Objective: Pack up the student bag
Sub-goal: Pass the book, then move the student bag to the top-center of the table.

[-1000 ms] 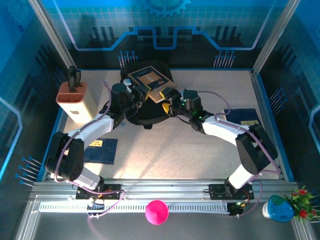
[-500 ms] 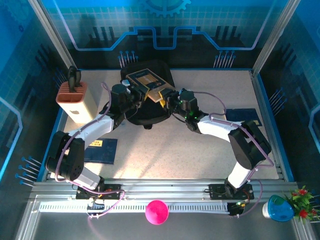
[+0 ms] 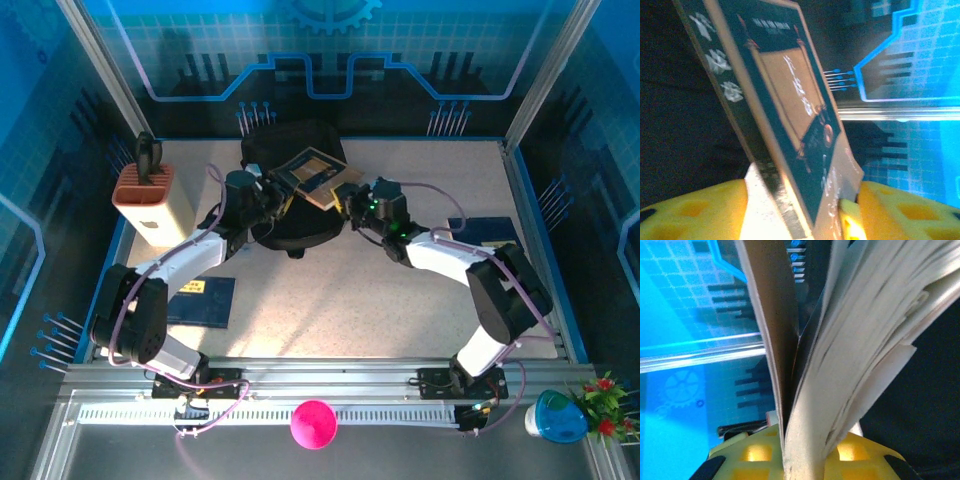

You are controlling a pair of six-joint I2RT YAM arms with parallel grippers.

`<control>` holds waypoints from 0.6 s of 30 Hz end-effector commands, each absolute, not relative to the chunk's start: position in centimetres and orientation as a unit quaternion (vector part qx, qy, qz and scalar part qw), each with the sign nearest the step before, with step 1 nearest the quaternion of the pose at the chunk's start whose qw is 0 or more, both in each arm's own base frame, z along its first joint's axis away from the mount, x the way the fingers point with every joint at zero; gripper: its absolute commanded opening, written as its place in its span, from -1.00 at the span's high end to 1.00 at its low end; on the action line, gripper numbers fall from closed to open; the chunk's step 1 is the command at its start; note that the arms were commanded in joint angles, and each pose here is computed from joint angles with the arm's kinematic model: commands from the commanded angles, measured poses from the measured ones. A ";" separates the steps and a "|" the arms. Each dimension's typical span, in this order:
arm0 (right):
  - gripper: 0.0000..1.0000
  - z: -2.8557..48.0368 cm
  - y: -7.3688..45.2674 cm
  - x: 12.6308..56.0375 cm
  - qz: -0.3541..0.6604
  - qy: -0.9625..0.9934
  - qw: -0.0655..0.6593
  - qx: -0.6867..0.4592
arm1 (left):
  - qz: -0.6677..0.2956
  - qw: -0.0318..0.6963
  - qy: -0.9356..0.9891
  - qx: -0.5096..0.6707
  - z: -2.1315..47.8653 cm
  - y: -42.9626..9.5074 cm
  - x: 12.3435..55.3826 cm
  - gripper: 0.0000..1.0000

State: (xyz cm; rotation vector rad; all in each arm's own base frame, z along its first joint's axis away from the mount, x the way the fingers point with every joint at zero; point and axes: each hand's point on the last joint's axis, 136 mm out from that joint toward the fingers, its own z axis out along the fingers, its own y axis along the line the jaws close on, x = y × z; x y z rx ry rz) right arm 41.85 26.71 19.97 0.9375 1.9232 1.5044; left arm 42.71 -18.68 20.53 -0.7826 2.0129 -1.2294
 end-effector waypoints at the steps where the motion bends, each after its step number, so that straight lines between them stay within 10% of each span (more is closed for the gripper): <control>1: 0.80 23.6 23.7 42.0 0.554 0.703 0.327 0.301 | -0.394 0.336 0.823 -0.233 19.2 -18.0 42.4 -0.41; 18: 0.78 24.1 11.8 39.2 0.374 0.789 0.426 0.239 | -0.268 0.218 0.936 -0.066 9.0 -22.0 40.5 -0.50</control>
